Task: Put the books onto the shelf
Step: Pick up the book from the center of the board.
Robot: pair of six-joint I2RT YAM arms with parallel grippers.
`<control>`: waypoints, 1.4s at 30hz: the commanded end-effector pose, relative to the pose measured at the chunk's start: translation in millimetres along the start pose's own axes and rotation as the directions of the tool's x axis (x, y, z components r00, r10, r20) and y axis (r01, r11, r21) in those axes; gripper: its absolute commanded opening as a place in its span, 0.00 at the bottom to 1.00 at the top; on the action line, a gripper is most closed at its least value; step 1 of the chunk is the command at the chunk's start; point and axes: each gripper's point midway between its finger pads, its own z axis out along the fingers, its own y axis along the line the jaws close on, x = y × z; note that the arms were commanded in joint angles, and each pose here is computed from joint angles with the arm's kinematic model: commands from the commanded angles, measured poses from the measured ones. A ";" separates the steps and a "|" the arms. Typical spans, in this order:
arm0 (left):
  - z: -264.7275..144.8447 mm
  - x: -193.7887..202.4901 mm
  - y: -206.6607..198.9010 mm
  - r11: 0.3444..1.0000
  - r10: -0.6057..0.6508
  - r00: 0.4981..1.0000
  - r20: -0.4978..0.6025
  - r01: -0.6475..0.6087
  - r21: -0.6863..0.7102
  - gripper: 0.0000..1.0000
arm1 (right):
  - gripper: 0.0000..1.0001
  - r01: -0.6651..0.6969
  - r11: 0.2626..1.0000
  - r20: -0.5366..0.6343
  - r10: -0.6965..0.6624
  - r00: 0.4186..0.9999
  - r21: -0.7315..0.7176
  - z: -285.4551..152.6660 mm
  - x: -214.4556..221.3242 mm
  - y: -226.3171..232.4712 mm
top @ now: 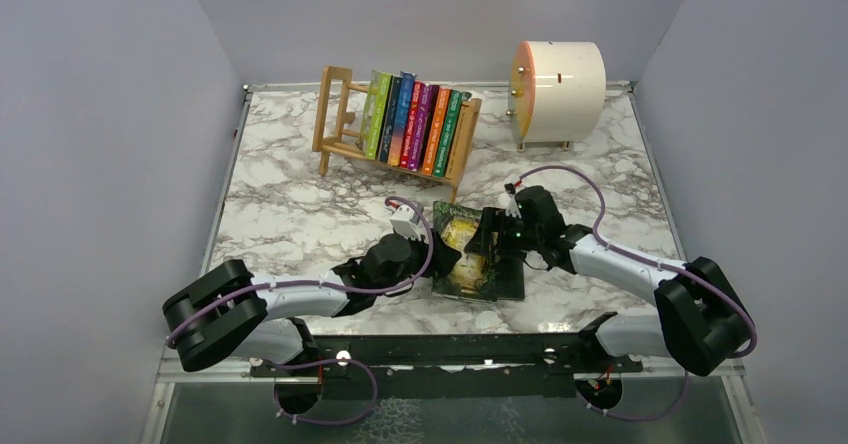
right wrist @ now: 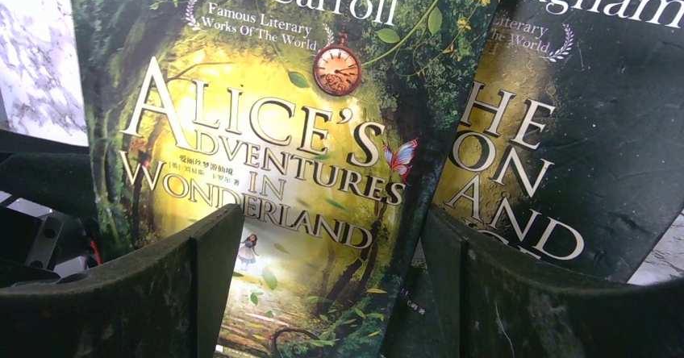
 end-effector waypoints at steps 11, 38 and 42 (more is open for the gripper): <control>16.6 -13.9 -42.5 0.989 -0.007 1.000 0.026 0.003 0.149 0.40 | 0.78 0.035 0.998 0.029 -0.034 0.999 -0.043 -5.4 -5.1 15.4; 22.9 -24.7 -94.9 0.934 0.025 0.999 0.024 -0.031 0.356 0.31 | 0.78 0.094 0.987 0.089 -0.082 0.993 -0.134 -21.7 -7.0 31.6; 22.3 -27.2 -100.5 0.926 0.022 0.999 0.026 -0.030 0.375 0.17 | 0.78 0.093 0.988 0.103 -0.081 0.991 -0.119 -25.4 -8.9 30.0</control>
